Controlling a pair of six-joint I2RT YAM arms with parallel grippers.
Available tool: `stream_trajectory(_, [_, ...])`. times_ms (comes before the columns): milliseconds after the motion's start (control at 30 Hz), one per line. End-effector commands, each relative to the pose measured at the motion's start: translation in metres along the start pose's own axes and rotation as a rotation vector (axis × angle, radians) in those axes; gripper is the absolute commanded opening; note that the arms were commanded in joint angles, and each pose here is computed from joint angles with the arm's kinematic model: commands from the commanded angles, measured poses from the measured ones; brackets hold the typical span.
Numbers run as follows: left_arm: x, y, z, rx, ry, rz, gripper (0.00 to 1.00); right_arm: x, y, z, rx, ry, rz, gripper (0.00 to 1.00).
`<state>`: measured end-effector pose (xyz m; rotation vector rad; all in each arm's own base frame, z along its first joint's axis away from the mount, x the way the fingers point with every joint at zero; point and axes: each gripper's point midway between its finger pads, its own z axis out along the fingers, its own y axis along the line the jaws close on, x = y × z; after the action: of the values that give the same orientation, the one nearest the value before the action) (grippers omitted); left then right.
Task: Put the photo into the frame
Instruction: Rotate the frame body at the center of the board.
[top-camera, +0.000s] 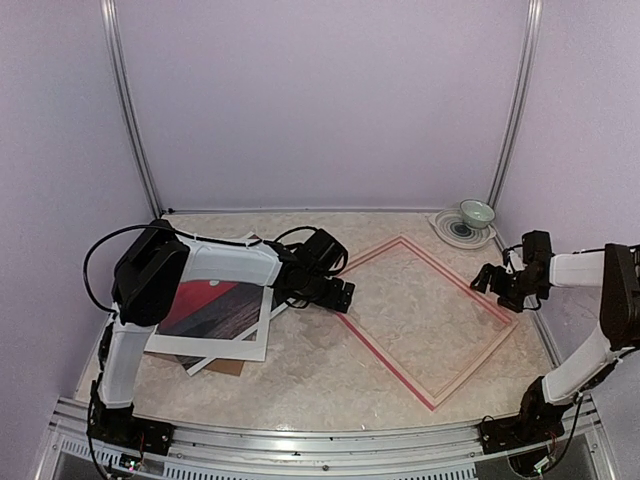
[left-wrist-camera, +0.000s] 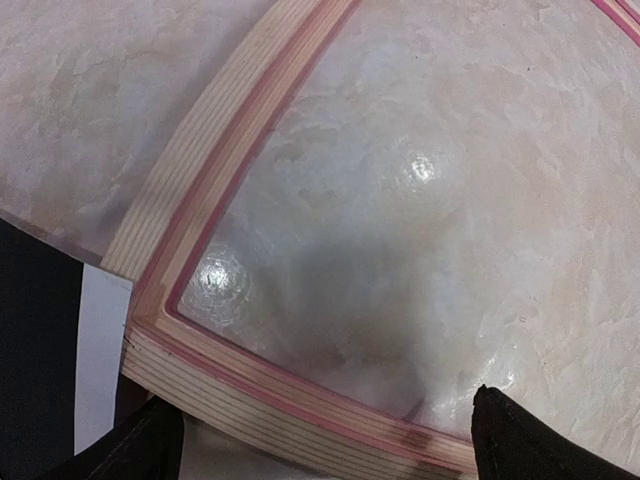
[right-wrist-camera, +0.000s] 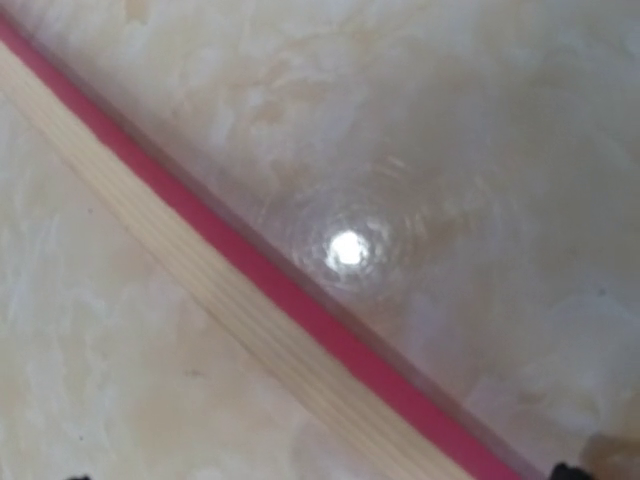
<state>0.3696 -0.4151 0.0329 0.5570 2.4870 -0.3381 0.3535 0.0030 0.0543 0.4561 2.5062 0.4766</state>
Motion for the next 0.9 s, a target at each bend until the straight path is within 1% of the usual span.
stream_trajectory(0, [-0.014, -0.009, 0.010, 0.040, -0.022, -0.012, 0.99, 0.013, 0.003, -0.002, -0.013, 0.026, 0.017, 0.99])
stream_trajectory(133, [-0.024, -0.007, 0.016, 0.050, -0.035, -0.032, 0.99, 0.017, 0.003, -0.003, -0.022, 0.031, 0.022, 0.99])
stream_trajectory(500, [-0.070, -0.014, 0.024, 0.105, -0.112, -0.068, 0.99, 0.028, 0.015, 0.000, -0.076, 0.050, 0.033, 0.99])
stream_trajectory(867, [-0.083, -0.009, 0.033, 0.139, -0.136, -0.110, 0.99, 0.041, 0.031, -0.001, -0.119, 0.078, 0.014, 0.99])
